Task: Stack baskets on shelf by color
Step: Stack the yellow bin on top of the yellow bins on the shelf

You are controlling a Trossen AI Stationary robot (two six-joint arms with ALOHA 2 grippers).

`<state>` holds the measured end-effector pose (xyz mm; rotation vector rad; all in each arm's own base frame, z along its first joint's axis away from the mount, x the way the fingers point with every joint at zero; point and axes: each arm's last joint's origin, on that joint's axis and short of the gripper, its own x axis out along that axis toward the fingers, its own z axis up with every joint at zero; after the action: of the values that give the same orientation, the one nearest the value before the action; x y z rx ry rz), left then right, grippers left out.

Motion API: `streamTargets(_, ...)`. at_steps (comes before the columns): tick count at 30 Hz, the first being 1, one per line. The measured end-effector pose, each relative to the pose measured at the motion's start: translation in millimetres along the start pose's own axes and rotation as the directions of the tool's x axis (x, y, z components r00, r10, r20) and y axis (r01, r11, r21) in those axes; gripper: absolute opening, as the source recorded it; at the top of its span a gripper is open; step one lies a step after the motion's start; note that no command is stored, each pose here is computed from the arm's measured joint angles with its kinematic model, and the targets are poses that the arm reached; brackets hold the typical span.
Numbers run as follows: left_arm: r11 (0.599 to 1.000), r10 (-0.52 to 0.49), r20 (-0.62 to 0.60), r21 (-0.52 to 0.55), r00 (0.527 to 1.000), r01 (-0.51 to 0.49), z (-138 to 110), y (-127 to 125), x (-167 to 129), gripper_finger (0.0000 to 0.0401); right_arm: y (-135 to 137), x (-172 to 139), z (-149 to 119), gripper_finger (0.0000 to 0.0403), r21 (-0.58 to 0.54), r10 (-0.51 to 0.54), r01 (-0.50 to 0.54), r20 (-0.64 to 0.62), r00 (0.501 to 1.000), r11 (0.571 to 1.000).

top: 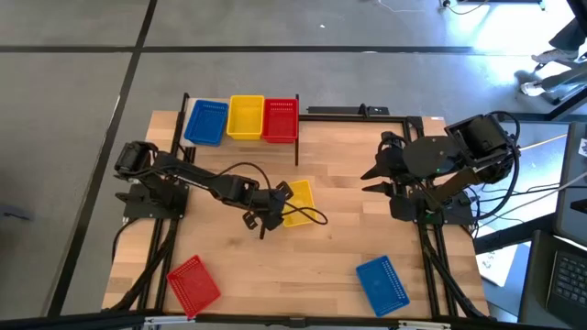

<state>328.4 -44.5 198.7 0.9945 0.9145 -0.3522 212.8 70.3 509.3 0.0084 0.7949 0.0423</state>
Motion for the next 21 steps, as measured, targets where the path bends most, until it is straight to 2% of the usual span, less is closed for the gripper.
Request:
streamTargets(8, 1.000, 0.002, -0.006, -0.009, 1.000, -0.002, -5, 4, 1, 0.0053, 0, 0, 0, 0.0117, -0.014, 0.000, 0.000, 0.000, 1.000, 1.000)
streamTargets(17, 0.996, -0.037, -0.044, 0.077, 0.998, 0.040, -9, 0, 12, 0.0053, 0, 0, 0, 0.0117, -0.010, 0.000, 0.000, 0.000, 1.000, 1.000)
streamTargets(21, 0.997, -0.010, -0.019, 0.078, 1.000, 0.012, -6, 3, 15, 0.0053, 0, 0, 0, 0.0117, -0.009, -0.001, 0.001, -0.001, 1.000, 1.000)
